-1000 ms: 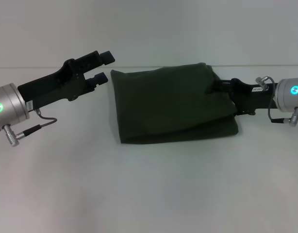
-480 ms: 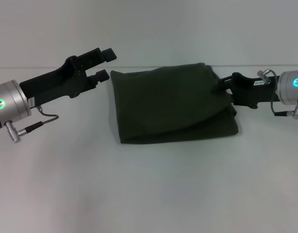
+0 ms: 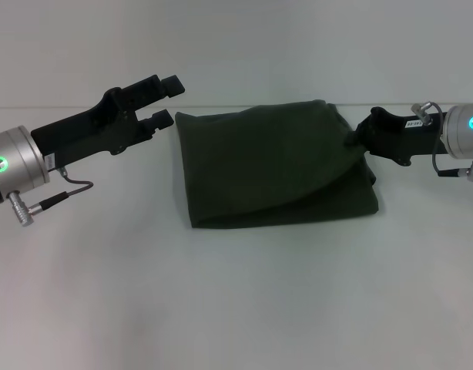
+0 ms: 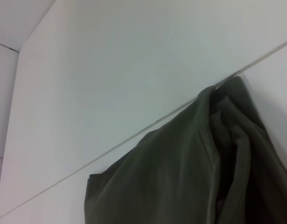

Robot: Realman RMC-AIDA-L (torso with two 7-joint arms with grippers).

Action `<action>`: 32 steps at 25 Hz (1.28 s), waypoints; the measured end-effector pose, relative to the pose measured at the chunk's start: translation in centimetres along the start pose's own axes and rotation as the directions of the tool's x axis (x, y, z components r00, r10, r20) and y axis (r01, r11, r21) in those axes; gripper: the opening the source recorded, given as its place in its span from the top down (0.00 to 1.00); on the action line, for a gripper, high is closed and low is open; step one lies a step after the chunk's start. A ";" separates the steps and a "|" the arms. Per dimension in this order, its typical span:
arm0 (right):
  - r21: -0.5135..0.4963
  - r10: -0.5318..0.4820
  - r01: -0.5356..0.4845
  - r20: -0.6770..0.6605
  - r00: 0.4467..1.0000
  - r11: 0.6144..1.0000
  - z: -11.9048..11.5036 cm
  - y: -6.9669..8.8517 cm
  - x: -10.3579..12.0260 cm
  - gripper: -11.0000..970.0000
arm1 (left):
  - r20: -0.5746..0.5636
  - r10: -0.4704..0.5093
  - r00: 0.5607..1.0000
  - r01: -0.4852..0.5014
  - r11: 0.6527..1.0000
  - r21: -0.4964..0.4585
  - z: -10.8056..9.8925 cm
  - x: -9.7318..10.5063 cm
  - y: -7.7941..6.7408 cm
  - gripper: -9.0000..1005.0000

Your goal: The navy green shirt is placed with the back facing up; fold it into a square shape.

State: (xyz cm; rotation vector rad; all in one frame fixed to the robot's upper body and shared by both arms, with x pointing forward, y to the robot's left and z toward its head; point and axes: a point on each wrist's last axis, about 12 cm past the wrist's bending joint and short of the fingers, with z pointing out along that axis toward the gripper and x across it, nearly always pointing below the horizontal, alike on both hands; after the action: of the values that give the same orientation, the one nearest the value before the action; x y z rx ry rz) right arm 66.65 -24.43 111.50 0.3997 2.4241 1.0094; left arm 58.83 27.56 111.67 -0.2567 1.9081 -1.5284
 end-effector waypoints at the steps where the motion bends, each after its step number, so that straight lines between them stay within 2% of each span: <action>1: 0.000 0.000 0.000 0.000 1.000 1.000 0.0 0.0 0.0 0.88 | 0.001 0.000 1.000 0.000 1.000 -0.001 0.0 0.0 0.0 0.21; 2: 0.000 0.000 0.000 0.000 1.000 1.000 0.0 0.0 0.0 0.95 | 0.002 0.000 1.000 0.000 1.000 -0.002 0.0 0.0 0.0 0.21; 7: -0.019 0.001 -0.001 -0.002 1.000 1.000 -0.3 0.3 -0.3 0.95 | 0.004 0.000 1.000 0.000 1.000 -0.004 0.0 -0.1 0.0 0.21; 12: -0.077 -0.046 0.044 -0.026 0.999 0.996 -1.6 3.2 -1.8 0.95 | 0.017 -0.003 1.000 0.003 1.000 -0.001 -0.2 -0.4 -0.1 0.21; 15: -0.069 -0.061 0.057 -0.051 0.997 0.996 -1.3 3.4 -1.4 0.95 | 0.024 -0.006 1.000 0.006 1.000 0.004 -0.3 -0.5 -0.1 0.21; 17: -0.042 -0.057 0.054 -0.061 0.997 0.998 -0.9 2.9 -0.9 0.95 | 0.024 -0.007 1.000 0.007 1.000 0.005 -0.3 -0.5 -0.1 0.21; 23: 0.020 0.009 -0.008 -0.074 0.997 1.000 -0.3 -0.2 0.8 0.95 | 0.036 -0.006 0.999 0.006 1.000 -0.007 -0.3 -0.6 0.1 0.21; 27: 0.045 0.014 -0.011 -0.047 0.999 0.999 -0.3 -1.1 1.0 0.95 | 0.038 -0.003 0.999 0.004 1.000 -0.008 -0.2 -0.6 0.1 0.21; 32: 0.056 -0.001 0.004 -0.048 0.999 0.998 -0.1 -1.3 1.2 0.95 | 0.043 -0.004 0.999 0.004 1.000 -0.006 -0.2 -0.7 0.0 0.21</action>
State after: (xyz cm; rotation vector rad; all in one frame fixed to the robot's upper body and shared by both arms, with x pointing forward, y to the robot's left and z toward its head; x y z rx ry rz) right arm 65.48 -24.83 110.21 0.3965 2.4997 0.9616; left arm 59.23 28.07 111.89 -0.2942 1.8805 -1.5080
